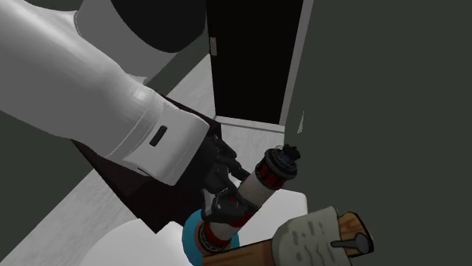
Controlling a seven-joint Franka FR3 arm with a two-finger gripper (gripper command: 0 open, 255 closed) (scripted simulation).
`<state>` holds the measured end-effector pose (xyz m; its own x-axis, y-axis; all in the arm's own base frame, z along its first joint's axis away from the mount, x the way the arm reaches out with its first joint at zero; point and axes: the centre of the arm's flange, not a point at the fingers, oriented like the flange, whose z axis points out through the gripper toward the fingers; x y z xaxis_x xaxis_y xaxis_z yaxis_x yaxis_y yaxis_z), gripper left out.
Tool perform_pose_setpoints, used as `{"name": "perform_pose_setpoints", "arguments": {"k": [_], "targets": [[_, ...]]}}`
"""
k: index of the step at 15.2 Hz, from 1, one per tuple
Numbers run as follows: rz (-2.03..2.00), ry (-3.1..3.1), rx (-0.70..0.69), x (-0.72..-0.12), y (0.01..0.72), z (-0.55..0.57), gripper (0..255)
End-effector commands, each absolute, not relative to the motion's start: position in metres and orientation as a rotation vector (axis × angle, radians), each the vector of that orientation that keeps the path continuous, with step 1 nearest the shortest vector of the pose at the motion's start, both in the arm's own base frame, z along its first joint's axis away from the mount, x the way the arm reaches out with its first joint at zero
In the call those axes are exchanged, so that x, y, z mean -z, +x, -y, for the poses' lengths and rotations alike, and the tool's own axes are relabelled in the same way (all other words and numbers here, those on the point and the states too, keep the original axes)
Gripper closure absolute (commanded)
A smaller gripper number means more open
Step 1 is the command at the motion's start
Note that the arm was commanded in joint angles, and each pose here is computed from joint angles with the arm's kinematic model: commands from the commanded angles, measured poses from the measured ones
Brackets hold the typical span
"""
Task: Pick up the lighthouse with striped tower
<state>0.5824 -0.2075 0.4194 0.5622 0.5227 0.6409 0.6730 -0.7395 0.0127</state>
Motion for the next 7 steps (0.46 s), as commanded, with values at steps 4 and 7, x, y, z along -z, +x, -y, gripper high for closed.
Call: {"name": "perform_pose_setpoints", "arguments": {"k": [4, 7], "targets": [[0.999, -2.563, 0.939, -0.447, 0.581, 0.208, 255], [0.999, -2.563, 0.939, -0.453, 0.581, 0.208, 255]]}}
